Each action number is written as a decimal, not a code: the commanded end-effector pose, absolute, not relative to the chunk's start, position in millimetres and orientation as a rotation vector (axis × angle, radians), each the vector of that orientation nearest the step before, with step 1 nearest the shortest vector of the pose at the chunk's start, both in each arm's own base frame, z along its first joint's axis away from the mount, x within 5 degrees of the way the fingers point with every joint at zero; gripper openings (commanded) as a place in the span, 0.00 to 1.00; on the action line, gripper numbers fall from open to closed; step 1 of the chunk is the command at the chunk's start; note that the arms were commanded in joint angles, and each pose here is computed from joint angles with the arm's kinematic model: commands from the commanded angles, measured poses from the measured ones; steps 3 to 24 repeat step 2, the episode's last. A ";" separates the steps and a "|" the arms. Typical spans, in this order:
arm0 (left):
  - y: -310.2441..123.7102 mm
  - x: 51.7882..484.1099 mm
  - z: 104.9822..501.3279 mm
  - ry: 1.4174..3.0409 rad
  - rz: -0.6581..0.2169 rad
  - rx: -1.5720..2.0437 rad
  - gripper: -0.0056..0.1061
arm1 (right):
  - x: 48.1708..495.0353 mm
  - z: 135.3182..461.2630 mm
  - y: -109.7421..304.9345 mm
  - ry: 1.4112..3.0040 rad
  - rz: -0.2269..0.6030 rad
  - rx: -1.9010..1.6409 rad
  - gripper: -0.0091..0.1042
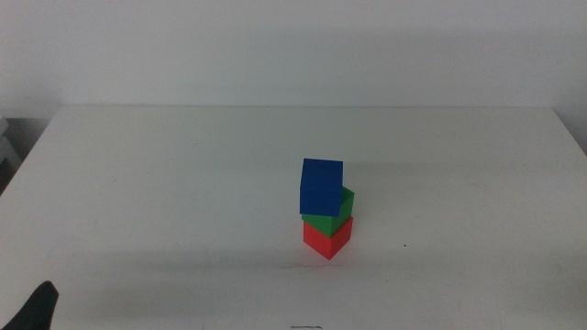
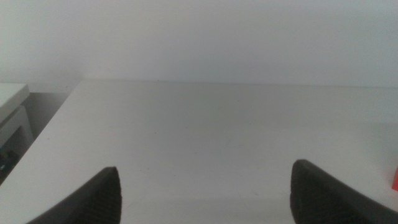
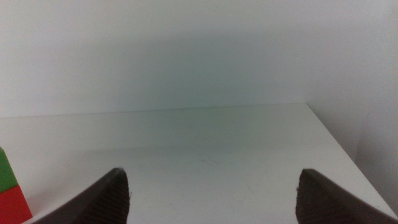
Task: Stack red cubes first, then green, then blue cubes in a specific spot.
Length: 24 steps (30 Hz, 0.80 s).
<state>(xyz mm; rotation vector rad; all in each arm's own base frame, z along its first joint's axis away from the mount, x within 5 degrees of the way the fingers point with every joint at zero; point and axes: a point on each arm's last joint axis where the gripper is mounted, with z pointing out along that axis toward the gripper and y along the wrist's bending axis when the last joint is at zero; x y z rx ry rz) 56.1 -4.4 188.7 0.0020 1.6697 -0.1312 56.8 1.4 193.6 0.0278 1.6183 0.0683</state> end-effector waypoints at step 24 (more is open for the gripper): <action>-4.8 54.7 197.4 1.572 -0.145 0.002 0.88 | 54.2 207.4 1.2 1.505 0.053 0.015 0.91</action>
